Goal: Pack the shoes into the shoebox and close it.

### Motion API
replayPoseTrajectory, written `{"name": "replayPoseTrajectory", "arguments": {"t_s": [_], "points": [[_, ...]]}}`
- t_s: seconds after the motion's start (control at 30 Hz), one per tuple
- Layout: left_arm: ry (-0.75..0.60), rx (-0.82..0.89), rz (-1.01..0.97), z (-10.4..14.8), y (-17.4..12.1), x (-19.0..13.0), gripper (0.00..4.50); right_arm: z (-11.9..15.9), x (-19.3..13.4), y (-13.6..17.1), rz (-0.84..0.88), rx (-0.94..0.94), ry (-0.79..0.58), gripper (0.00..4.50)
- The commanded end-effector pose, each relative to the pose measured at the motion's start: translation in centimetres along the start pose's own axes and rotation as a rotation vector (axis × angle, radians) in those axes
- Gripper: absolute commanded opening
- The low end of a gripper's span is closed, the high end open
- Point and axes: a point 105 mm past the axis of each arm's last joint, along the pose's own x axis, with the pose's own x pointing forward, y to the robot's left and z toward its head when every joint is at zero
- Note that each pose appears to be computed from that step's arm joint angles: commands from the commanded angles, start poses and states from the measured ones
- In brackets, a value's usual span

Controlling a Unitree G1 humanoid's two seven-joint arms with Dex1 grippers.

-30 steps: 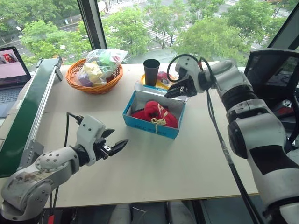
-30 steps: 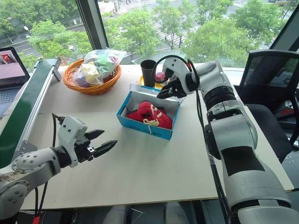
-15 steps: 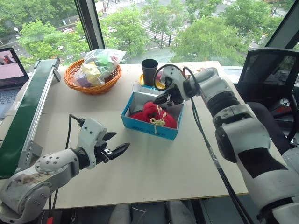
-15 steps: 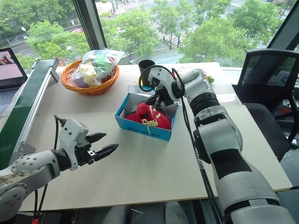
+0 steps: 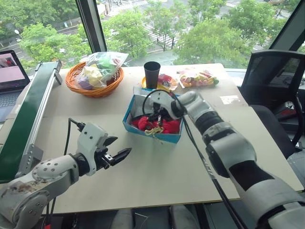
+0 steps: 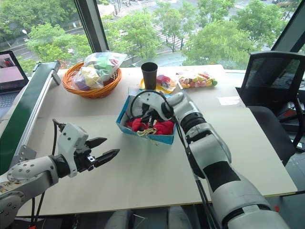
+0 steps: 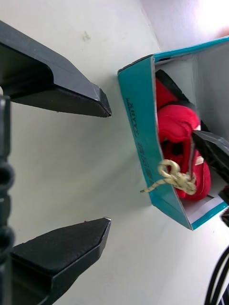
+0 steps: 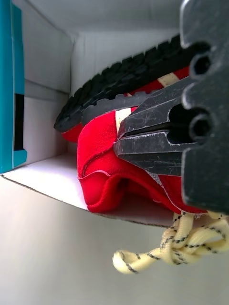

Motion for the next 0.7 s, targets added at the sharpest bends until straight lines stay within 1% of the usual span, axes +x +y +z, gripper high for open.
{"name": "replayPoseTrajectory", "arguments": {"t_s": [0.03,0.13,0.27,0.37,0.43,0.47,0.53,0.63,0.67,0.7], "points": [[-0.027,0.033,0.006,0.8,-0.2,-0.4,3.57,-3.7,1.9,1.5,0.011,0.020,0.132,0.01],[-0.027,0.032,0.010,0.8,-0.2,-0.4,3.57,-4.2,2.4,1.5,-0.019,0.022,0.145,0.01],[-0.028,0.032,0.011,0.9,-0.2,-0.4,3.57,-4.9,2.2,0.9,-0.083,-0.030,0.188,0.01],[-0.028,0.032,0.008,0.9,-0.2,-0.4,3.57,-4.0,1.7,0.1,-0.109,-0.034,0.161,0.01],[-0.023,0.032,-0.002,0.9,-0.3,-0.4,3.57,-0.8,0.2,-0.9,-0.097,0.038,0.022,0.01],[-0.018,0.032,-0.010,0.8,-0.4,-0.4,3.57,1.1,-1.1,-1.5,-0.080,0.065,-0.049,0.01],[-0.008,0.033,-0.028,0.7,-0.5,-0.4,3.57,3.5,-3.5,-2.1,-0.024,0.094,-0.145,0.01],[-0.001,0.036,-0.040,0.6,-0.5,-0.3,3.57,5.0,-5.9,-2.2,0.047,0.119,-0.215,0.01],[-0.001,0.038,-0.047,0.6,-0.5,-0.1,3.57,5.2,-8.2,-2.4,0.068,0.114,-0.234,0.01],[-0.001,0.041,-0.051,0.7,-0.4,0.0,3.57,4.8,-10.0,-2.8,0.065,0.100,-0.229,0.01]]}}
